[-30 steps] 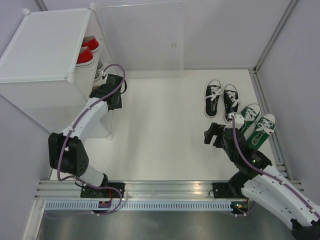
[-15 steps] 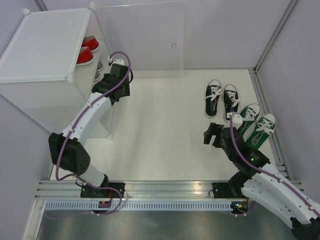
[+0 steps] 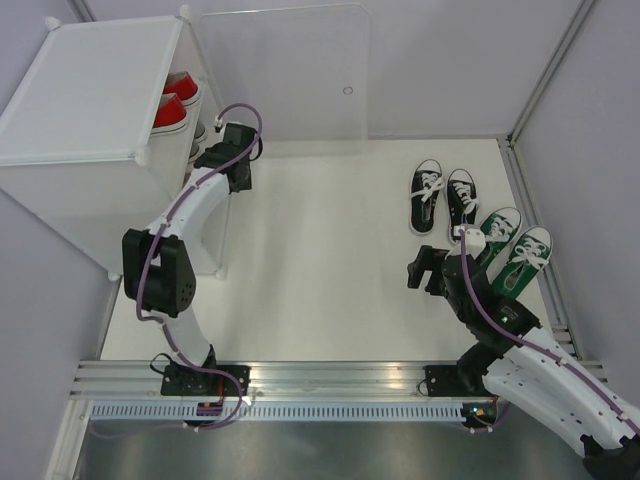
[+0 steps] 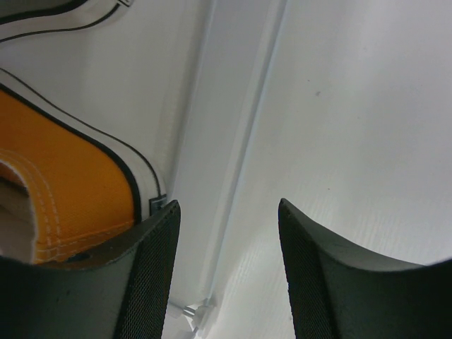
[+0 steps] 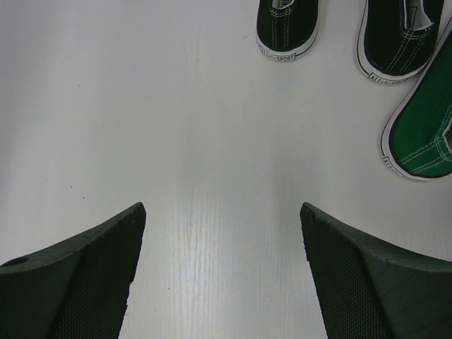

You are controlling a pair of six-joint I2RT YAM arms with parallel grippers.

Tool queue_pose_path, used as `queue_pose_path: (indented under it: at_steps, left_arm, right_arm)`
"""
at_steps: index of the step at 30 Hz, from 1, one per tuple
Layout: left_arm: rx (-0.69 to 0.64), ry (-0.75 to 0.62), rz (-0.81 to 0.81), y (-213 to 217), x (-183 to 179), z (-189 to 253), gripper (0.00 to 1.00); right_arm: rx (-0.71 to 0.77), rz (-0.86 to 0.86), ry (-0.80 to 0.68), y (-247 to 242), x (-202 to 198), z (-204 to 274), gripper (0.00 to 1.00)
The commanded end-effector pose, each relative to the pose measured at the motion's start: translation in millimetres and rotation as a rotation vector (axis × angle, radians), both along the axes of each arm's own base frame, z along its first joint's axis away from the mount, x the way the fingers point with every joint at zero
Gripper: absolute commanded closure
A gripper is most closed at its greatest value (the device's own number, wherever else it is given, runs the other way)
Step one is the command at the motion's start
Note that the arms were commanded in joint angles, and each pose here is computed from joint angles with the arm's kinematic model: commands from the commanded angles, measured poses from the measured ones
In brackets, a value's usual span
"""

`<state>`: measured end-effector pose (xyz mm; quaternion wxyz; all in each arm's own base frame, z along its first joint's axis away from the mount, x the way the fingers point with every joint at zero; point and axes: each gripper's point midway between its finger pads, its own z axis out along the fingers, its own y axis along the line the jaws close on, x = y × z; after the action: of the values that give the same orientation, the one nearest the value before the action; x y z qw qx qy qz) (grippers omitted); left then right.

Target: Place and organize the shoes in the shoe cabinet

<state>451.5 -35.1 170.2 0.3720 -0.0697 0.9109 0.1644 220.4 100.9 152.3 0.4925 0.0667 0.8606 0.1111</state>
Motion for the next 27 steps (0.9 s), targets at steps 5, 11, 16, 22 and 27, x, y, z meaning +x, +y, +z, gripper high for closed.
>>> queue_pose_path:
  at_steps: [5, 11, 16, 22, 27]
  left_arm:
    - [0.059, -0.07, 0.092, 40, 0, 30, 0.38]
    - [0.07, -0.045, 0.112, 46, -6, 23, 0.39]
    - [0.067, -0.044, 0.142, 54, -12, 26, 0.38]
    - [0.069, -0.049, 0.168, 63, -16, 31, 0.38]
    - [-0.059, -0.05, 0.102, 40, -15, 28, 0.36]
  right_arm:
    - [0.004, -0.001, -0.021, 2, 4, 6, 0.07]
    - [0.002, -0.004, -0.02, 1, 4, 6, 0.07]
    - [0.004, -0.002, -0.022, 1, 3, 6, 0.07]
    - [0.004, -0.003, -0.019, 1, 3, 6, 0.07]
    - [0.003, -0.006, -0.02, 1, 4, 6, 0.07]
